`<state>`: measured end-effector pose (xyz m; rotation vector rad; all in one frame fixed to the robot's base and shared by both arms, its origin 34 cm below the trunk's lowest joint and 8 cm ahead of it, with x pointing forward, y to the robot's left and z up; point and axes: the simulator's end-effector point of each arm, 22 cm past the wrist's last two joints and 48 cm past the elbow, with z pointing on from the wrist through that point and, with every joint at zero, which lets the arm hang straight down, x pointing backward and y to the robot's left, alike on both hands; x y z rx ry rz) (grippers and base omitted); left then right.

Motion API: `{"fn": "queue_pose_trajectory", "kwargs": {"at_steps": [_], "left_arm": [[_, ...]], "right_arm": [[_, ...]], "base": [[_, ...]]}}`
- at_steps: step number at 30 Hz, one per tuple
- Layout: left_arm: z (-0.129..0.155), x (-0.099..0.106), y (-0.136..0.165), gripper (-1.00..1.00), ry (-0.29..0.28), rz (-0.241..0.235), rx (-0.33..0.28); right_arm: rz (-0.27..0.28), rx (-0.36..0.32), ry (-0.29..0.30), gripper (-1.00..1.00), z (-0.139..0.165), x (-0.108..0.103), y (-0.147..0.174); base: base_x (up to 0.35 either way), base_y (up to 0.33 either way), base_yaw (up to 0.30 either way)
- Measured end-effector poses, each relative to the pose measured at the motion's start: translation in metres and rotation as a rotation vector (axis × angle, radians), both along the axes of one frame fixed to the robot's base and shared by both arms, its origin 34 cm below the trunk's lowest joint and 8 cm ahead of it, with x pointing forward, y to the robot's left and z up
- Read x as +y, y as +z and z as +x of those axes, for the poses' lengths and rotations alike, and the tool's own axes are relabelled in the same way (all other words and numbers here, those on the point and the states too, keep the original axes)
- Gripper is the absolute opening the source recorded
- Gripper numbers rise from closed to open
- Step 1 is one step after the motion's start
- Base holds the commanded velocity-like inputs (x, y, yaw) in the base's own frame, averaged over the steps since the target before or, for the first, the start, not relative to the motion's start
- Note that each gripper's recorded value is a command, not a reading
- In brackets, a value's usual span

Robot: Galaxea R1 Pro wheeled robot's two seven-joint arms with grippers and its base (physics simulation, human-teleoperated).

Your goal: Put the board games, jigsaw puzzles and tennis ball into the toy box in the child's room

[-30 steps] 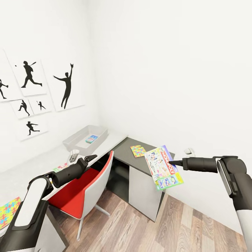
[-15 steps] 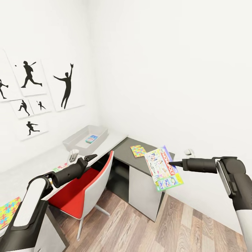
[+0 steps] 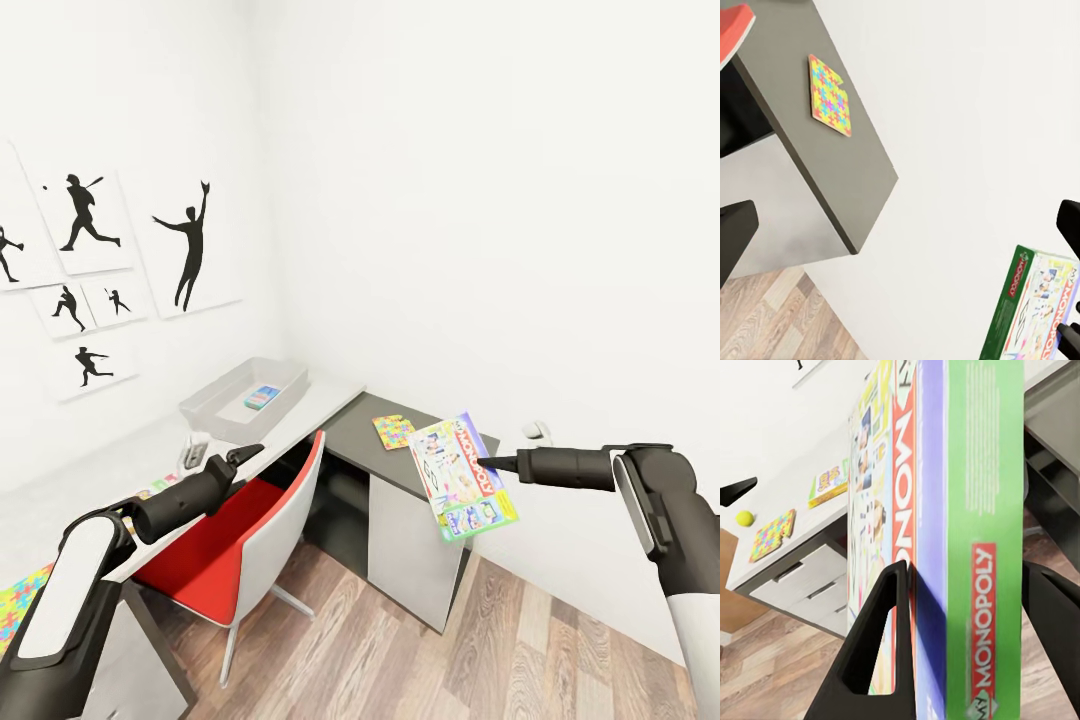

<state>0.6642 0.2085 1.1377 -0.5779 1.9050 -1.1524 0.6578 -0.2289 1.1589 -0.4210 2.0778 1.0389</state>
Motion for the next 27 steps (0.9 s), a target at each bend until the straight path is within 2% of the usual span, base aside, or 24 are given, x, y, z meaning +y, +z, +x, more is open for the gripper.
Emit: {"fn": "queue_pose_trajectory", "kwargs": {"at_steps": [27], "left_arm": [[0.0000,0.0000,0.0000,1.00,0.000,0.000,0.000]], "right_arm": [[0.000,0.000,0.000,-1.00,0.0000,0.0000,0.0000]], "base": [[0.000,0.000,0.000]]}}
